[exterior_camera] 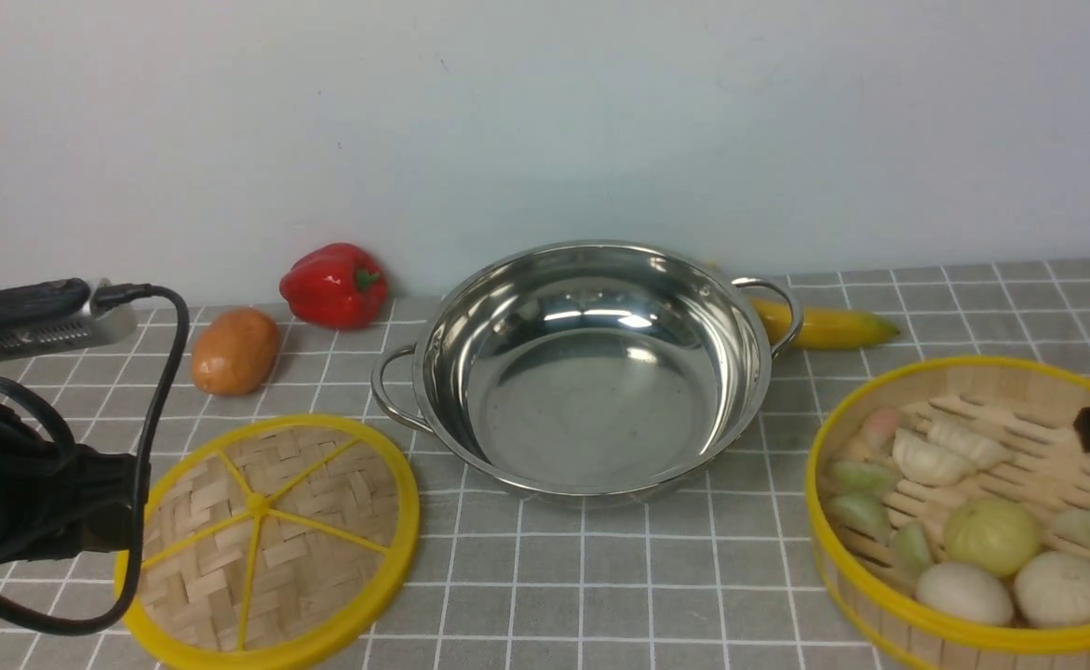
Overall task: Place the steamer in the pot on the grey tablecloth, and put the lid on the steamer.
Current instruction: 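Place the bamboo steamer basket of food into the steel pot with the right gripper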
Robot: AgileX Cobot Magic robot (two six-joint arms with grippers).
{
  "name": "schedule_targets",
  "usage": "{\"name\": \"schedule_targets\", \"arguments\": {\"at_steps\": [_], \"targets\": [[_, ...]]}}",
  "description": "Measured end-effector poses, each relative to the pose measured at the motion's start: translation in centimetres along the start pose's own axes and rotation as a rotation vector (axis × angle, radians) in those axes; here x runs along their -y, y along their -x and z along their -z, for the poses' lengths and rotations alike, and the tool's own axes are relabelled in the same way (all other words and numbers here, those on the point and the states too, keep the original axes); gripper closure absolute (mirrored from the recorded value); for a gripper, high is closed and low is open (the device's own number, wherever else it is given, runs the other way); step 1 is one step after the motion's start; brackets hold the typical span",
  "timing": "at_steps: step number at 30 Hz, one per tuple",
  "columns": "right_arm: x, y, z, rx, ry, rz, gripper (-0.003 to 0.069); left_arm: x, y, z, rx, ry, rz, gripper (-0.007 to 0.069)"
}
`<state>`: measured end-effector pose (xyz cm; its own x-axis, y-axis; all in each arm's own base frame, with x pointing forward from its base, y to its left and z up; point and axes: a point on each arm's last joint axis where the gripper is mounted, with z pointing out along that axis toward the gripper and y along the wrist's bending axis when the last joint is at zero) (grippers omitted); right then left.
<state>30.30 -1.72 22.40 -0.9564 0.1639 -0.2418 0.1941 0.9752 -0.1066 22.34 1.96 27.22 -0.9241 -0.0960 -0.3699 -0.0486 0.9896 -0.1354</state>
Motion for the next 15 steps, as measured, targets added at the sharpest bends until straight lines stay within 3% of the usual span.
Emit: {"name": "schedule_targets", "arguments": {"at_steps": [9,12,15], "targets": [[-2.3,3.2,5.6,0.112,0.195,-0.001,0.0592,0.0,0.0,0.0,0.000,0.000,0.000,0.0382],[-5.1,5.3,7.2,0.167,0.260,0.048,0.0592,0.0,0.0,0.0,0.000,0.000,0.000,0.0382],[-9.9,7.8,8.4,0.201,0.315,0.116,0.0592,0.0,0.0,0.0,0.000,0.000,0.000,0.0382]]}}
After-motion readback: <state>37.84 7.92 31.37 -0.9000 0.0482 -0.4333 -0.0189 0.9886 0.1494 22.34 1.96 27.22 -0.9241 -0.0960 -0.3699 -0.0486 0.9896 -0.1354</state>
